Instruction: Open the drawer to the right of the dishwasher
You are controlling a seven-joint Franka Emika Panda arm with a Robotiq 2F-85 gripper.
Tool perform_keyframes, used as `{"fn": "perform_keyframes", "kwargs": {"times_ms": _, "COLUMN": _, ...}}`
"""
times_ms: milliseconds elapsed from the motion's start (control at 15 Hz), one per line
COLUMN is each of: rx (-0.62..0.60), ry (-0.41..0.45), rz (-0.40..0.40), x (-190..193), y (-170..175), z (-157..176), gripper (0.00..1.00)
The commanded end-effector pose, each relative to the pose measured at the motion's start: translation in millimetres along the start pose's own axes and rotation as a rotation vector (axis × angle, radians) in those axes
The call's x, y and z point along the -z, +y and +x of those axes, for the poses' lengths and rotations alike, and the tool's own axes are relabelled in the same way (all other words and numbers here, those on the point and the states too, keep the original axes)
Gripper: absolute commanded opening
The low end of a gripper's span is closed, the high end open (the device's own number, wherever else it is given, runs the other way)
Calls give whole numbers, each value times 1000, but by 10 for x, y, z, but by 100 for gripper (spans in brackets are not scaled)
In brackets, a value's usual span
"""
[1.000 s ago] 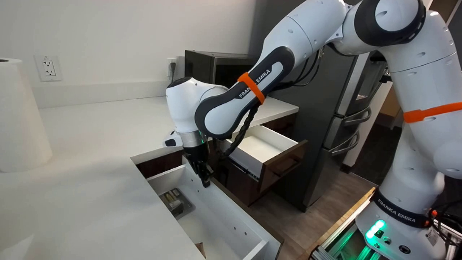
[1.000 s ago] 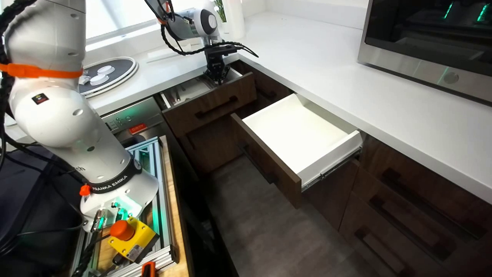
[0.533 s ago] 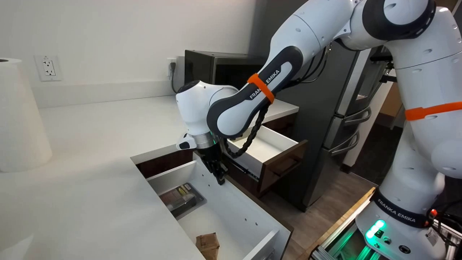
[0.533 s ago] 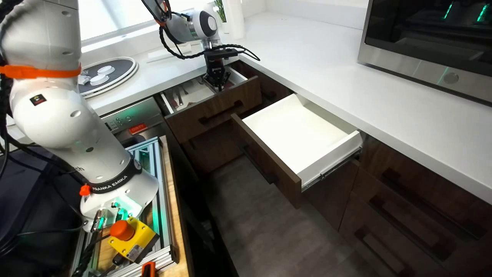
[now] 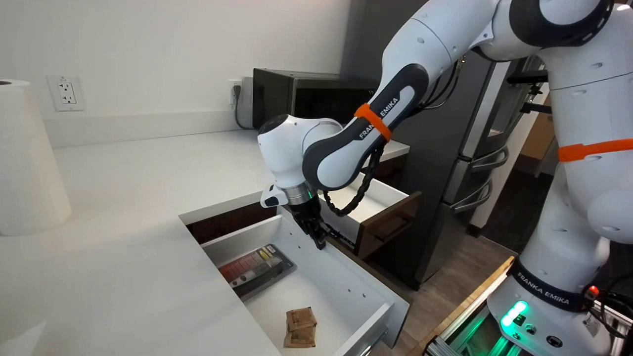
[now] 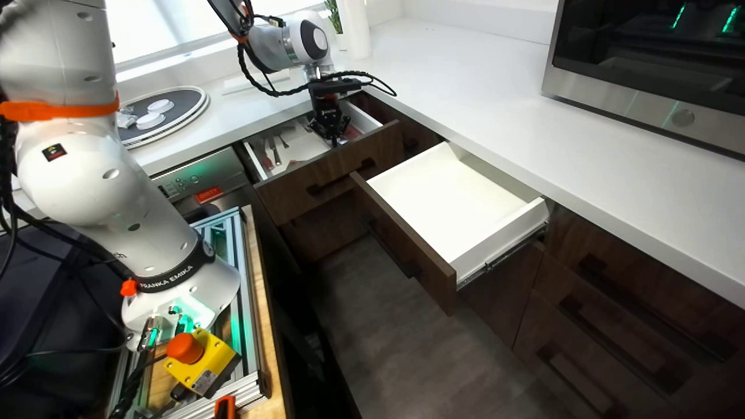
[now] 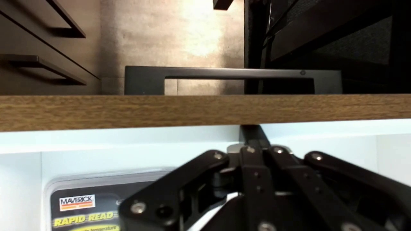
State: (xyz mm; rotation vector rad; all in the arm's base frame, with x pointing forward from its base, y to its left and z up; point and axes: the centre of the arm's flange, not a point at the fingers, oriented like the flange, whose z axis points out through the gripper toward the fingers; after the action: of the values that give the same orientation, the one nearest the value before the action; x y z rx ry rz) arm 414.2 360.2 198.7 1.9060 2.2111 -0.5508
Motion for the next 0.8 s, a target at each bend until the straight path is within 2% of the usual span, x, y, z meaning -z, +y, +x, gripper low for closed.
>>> {"fn": "perform_keyframes", "kwargs": {"times_ms": 0, "rx": 5, "ry": -61, "rz": 8, "x": -146, "y": -176, "z": -241, "gripper": 0}}
{"fn": "perform_keyframes", "kwargs": {"times_ms": 467, "rx": -13, "ry": -99, "rz": 34, "x": -267, "y": -291, "z": -388, "gripper": 0}}
{"fn": "perform_keyframes", "kwargs": {"times_ms": 733, "rx": -32, "ry": -45, "rz": 22, "x": -159, "y": -272, "z": -347, "gripper": 0}}
